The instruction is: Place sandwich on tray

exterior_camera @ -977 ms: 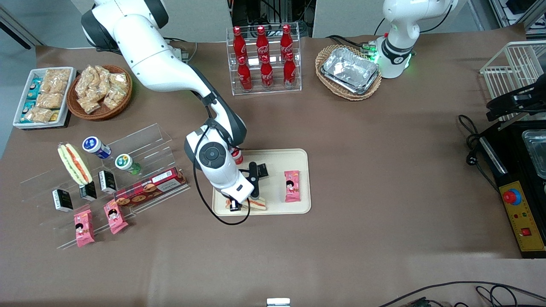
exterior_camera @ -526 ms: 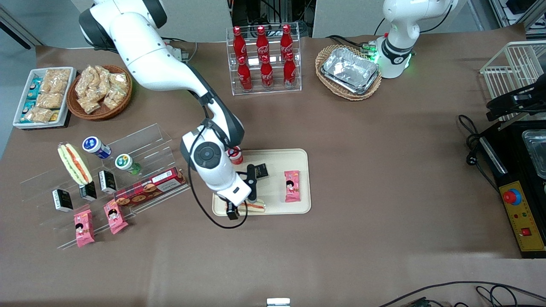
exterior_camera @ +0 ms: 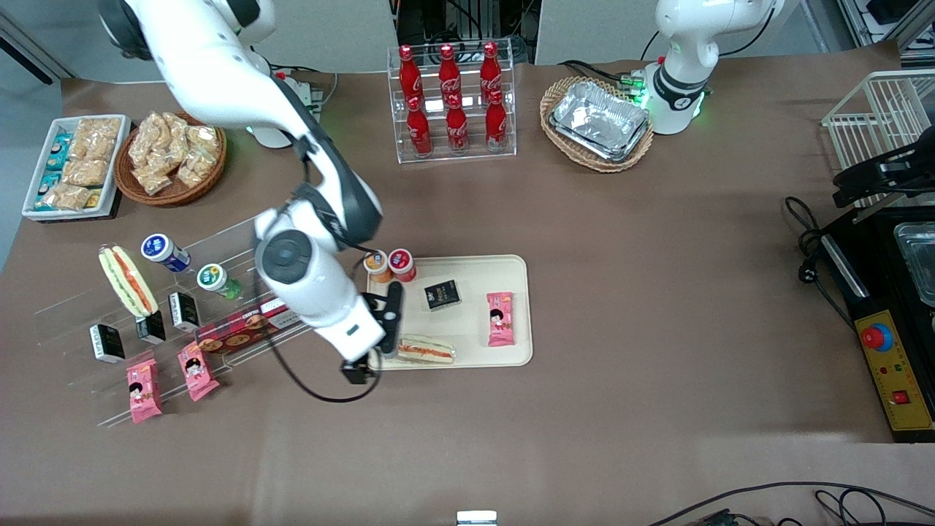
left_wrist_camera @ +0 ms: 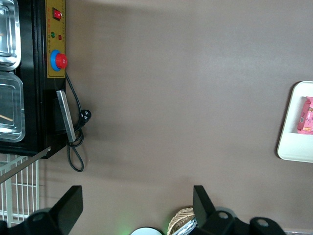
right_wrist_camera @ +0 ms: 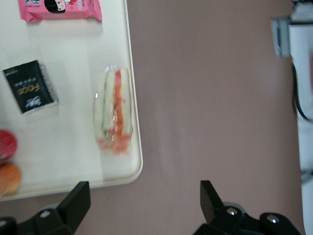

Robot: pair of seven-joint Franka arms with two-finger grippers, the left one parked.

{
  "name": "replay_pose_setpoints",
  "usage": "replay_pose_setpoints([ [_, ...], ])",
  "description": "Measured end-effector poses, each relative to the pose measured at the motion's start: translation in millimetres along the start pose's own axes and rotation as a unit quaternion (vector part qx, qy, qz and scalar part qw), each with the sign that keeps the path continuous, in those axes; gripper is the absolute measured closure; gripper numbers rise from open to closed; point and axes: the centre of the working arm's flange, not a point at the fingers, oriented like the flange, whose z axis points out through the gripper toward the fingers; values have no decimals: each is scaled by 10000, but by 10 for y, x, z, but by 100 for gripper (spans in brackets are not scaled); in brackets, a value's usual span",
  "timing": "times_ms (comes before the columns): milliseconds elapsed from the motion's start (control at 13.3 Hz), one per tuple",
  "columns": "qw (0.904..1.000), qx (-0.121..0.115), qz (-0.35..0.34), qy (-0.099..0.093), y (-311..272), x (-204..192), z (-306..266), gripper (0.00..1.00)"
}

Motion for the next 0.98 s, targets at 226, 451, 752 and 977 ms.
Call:
replay_pose_setpoints([
  [226,9961,217,837,-178,131,-522,-714,0],
  [451,9762,356,2110,-350,192,-1124,-1337,0],
  [752,9203,186,3891,-354,266,-1828,-1922,0],
  [977,8576,60,5132,-334,303,-2184,-2125,0],
])
